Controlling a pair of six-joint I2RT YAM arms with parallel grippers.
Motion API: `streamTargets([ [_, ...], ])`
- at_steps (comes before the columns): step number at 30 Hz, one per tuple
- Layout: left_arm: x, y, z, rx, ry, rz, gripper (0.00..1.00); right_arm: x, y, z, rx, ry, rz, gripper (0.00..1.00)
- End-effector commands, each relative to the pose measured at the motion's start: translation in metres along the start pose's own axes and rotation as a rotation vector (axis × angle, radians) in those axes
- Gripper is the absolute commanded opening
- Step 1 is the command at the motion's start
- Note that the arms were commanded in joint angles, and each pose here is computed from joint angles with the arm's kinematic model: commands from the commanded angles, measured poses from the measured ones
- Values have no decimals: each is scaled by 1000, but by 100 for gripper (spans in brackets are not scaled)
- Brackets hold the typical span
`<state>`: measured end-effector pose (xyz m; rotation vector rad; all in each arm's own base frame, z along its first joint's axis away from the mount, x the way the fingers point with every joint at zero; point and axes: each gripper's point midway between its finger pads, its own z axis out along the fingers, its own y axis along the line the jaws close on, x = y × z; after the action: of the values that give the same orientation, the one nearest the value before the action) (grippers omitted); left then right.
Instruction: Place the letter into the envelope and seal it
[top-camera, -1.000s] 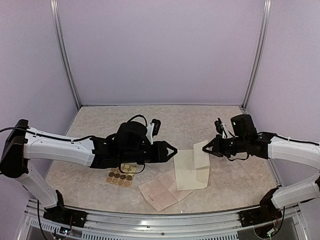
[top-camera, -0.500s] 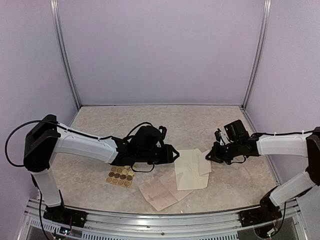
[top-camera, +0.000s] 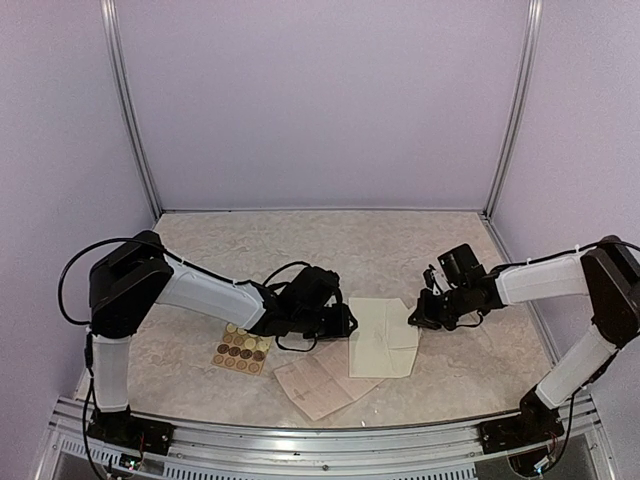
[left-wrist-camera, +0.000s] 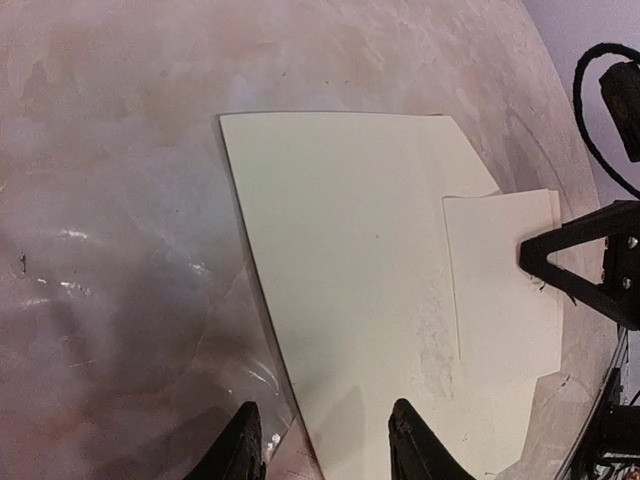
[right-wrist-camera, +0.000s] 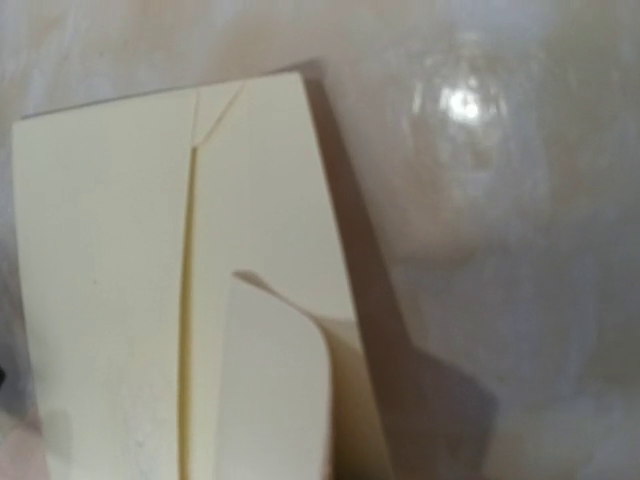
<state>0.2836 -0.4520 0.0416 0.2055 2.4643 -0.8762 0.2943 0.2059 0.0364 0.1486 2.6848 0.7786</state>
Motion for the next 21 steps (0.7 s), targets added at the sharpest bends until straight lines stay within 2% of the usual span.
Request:
streamTargets([
  [1, -4, 4, 9, -14, 5, 11, 40, -14, 0, 4, 11, -31, -14, 0],
  [7, 1, 9, 21, -13, 23, 18, 37, -19, 3, 10, 6, -27, -17, 0],
  [10, 6, 8, 27, 7, 50, 13, 30, -21, 4, 15, 2, -21, -18, 0],
  [21, 15, 12, 34, 2, 80, 19, 23, -23, 13, 33, -37, 6, -18, 0],
])
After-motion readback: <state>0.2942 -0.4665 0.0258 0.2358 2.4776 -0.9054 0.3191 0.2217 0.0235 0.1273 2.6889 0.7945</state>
